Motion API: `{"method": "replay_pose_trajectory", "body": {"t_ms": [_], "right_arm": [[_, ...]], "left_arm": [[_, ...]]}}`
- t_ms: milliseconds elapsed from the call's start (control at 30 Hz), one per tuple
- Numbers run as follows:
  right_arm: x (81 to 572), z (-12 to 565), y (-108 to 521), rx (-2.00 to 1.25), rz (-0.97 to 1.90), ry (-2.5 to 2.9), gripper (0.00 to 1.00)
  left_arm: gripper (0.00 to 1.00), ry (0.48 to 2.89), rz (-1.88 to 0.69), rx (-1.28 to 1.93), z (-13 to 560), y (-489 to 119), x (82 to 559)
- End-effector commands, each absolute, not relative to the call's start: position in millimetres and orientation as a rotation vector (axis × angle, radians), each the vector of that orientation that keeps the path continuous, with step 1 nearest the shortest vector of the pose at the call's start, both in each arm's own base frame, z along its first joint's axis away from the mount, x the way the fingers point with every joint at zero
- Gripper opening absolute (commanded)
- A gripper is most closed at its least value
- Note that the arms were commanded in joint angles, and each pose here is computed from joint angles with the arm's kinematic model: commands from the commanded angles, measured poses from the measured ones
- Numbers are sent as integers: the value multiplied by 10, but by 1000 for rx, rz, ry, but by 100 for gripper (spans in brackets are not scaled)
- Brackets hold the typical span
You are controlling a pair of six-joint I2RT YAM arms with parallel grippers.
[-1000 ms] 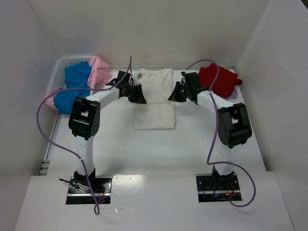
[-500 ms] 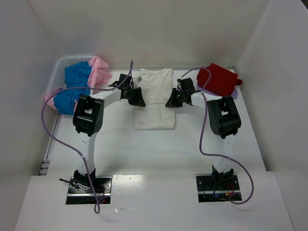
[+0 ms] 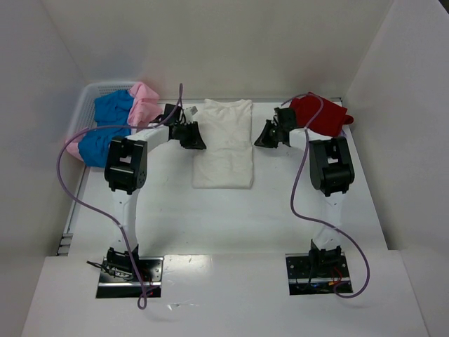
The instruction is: Fold and stack the t-shirts
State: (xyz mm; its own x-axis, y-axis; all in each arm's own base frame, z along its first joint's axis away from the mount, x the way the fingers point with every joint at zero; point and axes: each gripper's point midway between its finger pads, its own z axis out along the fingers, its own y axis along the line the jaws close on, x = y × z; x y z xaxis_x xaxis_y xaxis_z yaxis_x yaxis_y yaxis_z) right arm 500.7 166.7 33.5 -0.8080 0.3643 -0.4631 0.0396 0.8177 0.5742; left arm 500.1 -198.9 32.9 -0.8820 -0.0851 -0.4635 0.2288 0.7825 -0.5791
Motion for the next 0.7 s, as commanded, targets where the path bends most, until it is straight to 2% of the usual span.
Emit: {"method": "replay_pose_trajectory", "body": {"t_ms": [0, 100, 267, 433, 500, 600, 667], "right_arm": [[5193, 444, 1661, 254, 744, 2381, 9], [5251, 686, 1667, 228, 746, 2338, 9], [5290, 1464, 1714, 163, 792, 2197, 9], [5130, 1985, 1975, -4, 995, 2105, 9], [5035, 2047, 2132, -56, 1069, 2101, 9], [4962, 1910, 2351, -87, 1109, 2132, 6], [4852, 1776, 2504, -119, 1167, 2161, 5]], "left_arm": [[36, 2450, -909, 168, 398, -1995, 5112], [42, 2389, -898, 213, 678, -1997, 5144], [56, 2281, -869, 287, 1215, -1977, 5105], [64, 2131, -952, 491, 1514, -2093, 4906], [60, 2125, -944, 513, 1567, -2160, 4861], [48, 2114, -1031, 540, 1537, -2256, 4770], [32, 2108, -1114, 521, 1464, -2326, 4726]]}}
